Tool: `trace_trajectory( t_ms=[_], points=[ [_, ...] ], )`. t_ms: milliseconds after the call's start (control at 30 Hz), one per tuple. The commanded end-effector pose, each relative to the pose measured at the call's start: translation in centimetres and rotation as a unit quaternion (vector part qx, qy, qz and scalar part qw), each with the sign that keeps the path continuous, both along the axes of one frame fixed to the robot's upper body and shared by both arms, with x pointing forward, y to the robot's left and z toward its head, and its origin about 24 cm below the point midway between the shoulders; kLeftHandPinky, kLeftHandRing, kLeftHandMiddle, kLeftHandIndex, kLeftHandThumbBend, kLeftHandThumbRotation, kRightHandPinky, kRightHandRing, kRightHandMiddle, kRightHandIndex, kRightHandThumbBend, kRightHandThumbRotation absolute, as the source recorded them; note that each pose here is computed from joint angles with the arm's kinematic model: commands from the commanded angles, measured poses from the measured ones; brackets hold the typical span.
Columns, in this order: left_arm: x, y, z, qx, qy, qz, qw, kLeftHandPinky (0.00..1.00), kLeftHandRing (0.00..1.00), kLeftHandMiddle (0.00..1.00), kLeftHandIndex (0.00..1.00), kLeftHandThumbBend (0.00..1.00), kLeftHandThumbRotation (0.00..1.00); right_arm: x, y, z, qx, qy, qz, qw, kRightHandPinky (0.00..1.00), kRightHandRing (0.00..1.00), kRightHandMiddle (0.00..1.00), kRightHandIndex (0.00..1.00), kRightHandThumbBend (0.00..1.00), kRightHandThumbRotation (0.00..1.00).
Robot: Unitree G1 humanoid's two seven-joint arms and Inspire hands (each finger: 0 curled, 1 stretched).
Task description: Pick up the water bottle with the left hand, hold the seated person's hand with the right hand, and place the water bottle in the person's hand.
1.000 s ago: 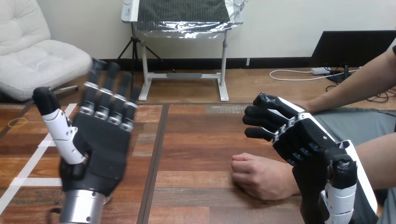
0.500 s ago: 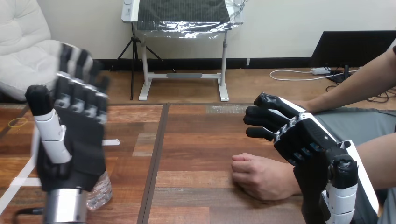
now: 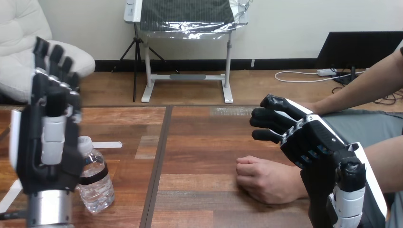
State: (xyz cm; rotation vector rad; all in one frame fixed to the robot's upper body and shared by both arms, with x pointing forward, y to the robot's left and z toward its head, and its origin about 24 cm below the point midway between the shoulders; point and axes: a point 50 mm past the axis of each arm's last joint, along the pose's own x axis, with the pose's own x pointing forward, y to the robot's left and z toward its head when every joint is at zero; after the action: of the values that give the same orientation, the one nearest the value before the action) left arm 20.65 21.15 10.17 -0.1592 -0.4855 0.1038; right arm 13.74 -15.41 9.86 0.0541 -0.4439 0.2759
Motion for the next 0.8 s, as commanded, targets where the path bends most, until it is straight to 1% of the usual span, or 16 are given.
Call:
trace_trajectory(
  t_ms=[0,33,233,267,500,533,767],
  points=[
    [0.95,0.07,1.80,0.035,-0.033,0.029,0.9984,1.00,1.00,1.00,1.00,1.00,0.53,0.44,0.03,0.75,0.007,-0.030,0.000,0.9995,0.73,0.78,0.77,0.79,0.81,1.00],
    [0.97,0.12,1.92,0.041,-0.033,0.037,0.9980,1.00,1.00,1.00,1.00,1.00,0.52,0.44,0.04,0.77,0.007,-0.031,0.000,0.9995,0.73,0.78,0.77,0.79,0.81,1.00],
    [1.02,0.30,2.34,0.061,-0.031,0.062,0.9957,1.00,1.00,1.00,1.00,1.00,0.45,0.45,0.06,0.77,0.007,-0.030,0.002,0.9995,0.73,0.78,0.78,0.79,0.81,1.00],
    [1.03,0.31,2.41,0.061,-0.032,0.065,0.9955,1.00,1.00,1.00,1.00,1.00,0.41,0.45,0.06,0.77,0.007,-0.031,0.002,0.9995,0.73,0.78,0.78,0.79,0.81,1.00],
    [1.11,0.46,2.66,0.069,-0.031,0.078,0.9941,1.00,1.00,1.00,1.00,1.00,0.34,0.42,0.06,0.79,0.006,-0.030,-0.001,0.9995,0.73,0.78,0.78,0.79,0.81,1.00],
    [1.11,0.51,2.69,0.078,-0.030,0.082,0.9931,1.00,1.00,1.00,1.00,1.00,0.32,0.41,0.06,0.81,0.006,-0.029,0.000,0.9996,0.73,0.78,0.77,0.79,0.81,1.00],
    [1.01,0.70,2.80,0.119,-0.020,0.109,0.9867,1.00,1.00,1.00,1.00,1.00,0.30,0.39,0.07,0.84,0.006,-0.028,-0.001,0.9996,0.73,0.78,0.77,0.79,0.82,1.00]
  ],
)
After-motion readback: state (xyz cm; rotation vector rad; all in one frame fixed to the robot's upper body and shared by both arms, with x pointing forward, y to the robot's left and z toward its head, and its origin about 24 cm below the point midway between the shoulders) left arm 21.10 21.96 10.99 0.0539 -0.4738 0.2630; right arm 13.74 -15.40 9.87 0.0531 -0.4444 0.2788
